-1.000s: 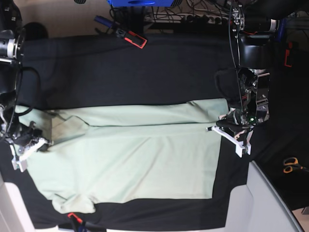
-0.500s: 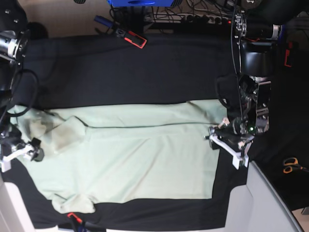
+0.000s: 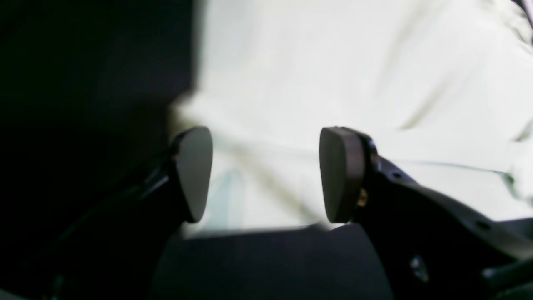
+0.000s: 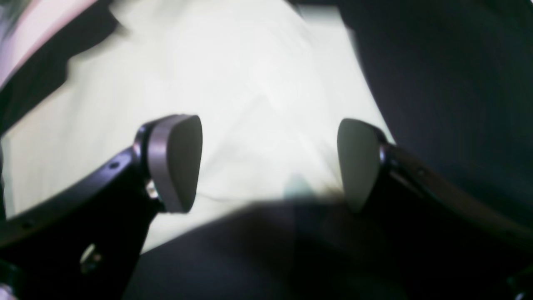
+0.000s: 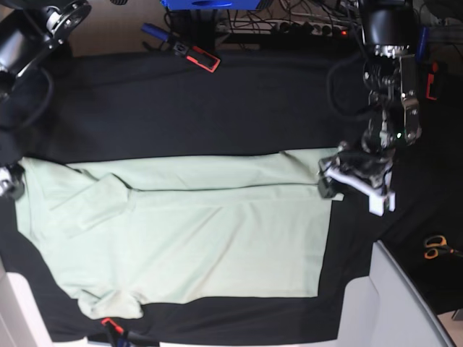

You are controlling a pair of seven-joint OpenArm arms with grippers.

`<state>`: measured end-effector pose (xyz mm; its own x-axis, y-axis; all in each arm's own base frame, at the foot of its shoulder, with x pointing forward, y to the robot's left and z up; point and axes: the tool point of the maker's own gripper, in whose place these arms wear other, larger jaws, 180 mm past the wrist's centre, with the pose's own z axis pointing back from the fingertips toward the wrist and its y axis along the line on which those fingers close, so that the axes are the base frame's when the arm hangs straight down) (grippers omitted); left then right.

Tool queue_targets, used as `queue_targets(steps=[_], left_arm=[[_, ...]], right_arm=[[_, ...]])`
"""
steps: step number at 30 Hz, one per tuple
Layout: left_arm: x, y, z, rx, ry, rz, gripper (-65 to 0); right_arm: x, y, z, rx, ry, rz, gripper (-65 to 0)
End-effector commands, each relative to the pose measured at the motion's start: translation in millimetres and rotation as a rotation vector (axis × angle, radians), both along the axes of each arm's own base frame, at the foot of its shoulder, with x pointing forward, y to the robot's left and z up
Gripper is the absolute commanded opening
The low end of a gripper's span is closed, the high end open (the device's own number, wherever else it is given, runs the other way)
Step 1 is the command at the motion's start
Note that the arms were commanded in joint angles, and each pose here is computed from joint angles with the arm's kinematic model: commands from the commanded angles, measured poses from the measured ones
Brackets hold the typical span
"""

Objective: Fold the T-shirt properly
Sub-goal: 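Open both grippers and lift them off the folded shirt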

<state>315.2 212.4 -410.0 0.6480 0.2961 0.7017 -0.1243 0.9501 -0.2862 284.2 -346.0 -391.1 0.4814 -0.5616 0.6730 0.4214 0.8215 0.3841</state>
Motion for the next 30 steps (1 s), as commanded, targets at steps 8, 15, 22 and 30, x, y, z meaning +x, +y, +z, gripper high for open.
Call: queue_targets(steps=[8, 15, 22, 30], left_arm=[[-51, -6, -16, -0.011, 0.057, -0.007, -25.5], [-67, -11, -28, -0.032, 0.093, 0.003, -25.5], [-75, -13, -31, -0.037, 0.108, 0.003, -25.5], [-77, -13, -34, -0.038, 0.116, 0.005, -25.5]], right_arm=[[-43, -7, -28, 0.085, 0.051, -0.092, -17.0], [-29, 7, -63, 0.195, 0.036, -0.010, -17.0], [-11, 5, -76, 0.275, -0.008, 0.017, -17.0], [13, -2, -78, 0.346, -0.064, -0.024, -17.1]])
